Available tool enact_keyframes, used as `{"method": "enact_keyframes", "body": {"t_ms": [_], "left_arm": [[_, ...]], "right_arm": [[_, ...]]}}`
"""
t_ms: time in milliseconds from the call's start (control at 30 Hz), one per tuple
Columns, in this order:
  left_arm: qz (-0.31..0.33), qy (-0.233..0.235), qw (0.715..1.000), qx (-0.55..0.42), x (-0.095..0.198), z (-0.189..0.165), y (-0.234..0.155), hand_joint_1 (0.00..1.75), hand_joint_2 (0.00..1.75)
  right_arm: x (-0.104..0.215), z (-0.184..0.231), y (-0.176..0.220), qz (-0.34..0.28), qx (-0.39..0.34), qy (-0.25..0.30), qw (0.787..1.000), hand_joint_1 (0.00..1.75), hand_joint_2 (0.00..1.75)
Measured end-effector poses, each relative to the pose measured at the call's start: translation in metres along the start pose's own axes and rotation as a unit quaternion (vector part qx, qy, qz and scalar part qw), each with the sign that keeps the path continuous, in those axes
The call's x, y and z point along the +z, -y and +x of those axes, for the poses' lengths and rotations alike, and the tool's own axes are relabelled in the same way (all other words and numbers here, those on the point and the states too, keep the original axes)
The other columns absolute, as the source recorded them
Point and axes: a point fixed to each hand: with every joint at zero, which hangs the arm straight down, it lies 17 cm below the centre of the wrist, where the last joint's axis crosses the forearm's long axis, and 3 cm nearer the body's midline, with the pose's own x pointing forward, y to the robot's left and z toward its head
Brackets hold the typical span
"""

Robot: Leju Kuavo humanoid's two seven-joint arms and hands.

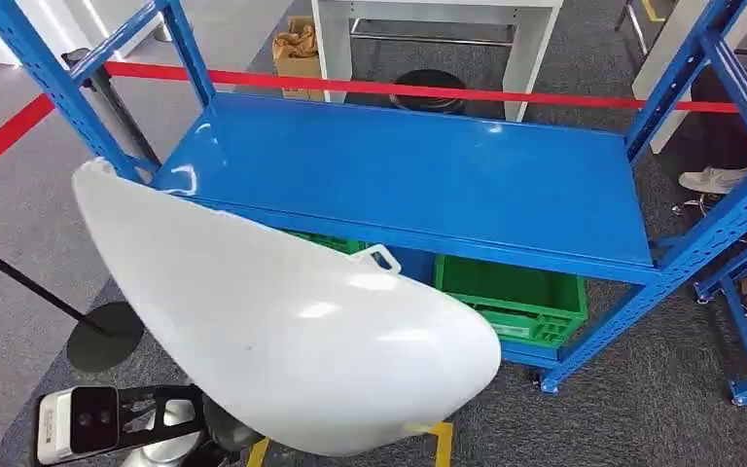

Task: Take the parts from the cabinet and place them on the table.

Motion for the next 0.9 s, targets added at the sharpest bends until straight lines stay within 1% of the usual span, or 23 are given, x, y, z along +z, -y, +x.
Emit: {"method": "enact_keyframes", "body": {"t_ms": [100, 200, 333, 567, 633, 767, 900], "left_arm": [[-0.004, 0.001, 1.0, 0.001, -0.001, 0.0, 0.001, 1.75, 1.75], [-0.013, 0.003, 1.0, 0.004, -0.003, 0.001, 0.003, 1.75, 1.75], [-0.015, -0.001, 1.0, 0.007, -0.001, -0.001, 0.003, 1.75, 1.75], [-0.012, -0.015, 1.0, 0.012, 0.005, -0.009, 0.003, 1.75, 1.75], [-0.013, -0.015, 1.0, 0.012, 0.005, -0.009, 0.003, 1.75, 1.75], [-0.018, -0.014, 1.0, 0.009, 0.001, -0.01, 0.003, 1.75, 1.75], [-0.017, -0.013, 1.0, 0.005, -0.004, -0.013, -0.001, 1.75, 1.75]], "right_arm": [[0.001, -0.002, -0.002, 0.014, 0.003, -0.009, 1.0, 0.0, 0.0], [0.004, -0.014, -0.004, 0.03, 0.035, -0.024, 0.999, 0.0, 0.0], [0.004, -0.021, -0.001, 0.03, 0.076, -0.037, 0.996, 0.0, 0.0], [0.005, -0.026, 0.009, 0.026, 0.09, -0.042, 0.995, 0.0, 0.0], [0.006, -0.028, 0.012, 0.025, 0.097, -0.046, 0.994, 0.0, 0.0], [0.008, -0.034, 0.013, 0.04, 0.137, -0.052, 0.988, 0.0, 0.0], [0.008, -0.036, 0.019, 0.039, 0.163, -0.056, 0.984, 0.0, 0.0]]}}
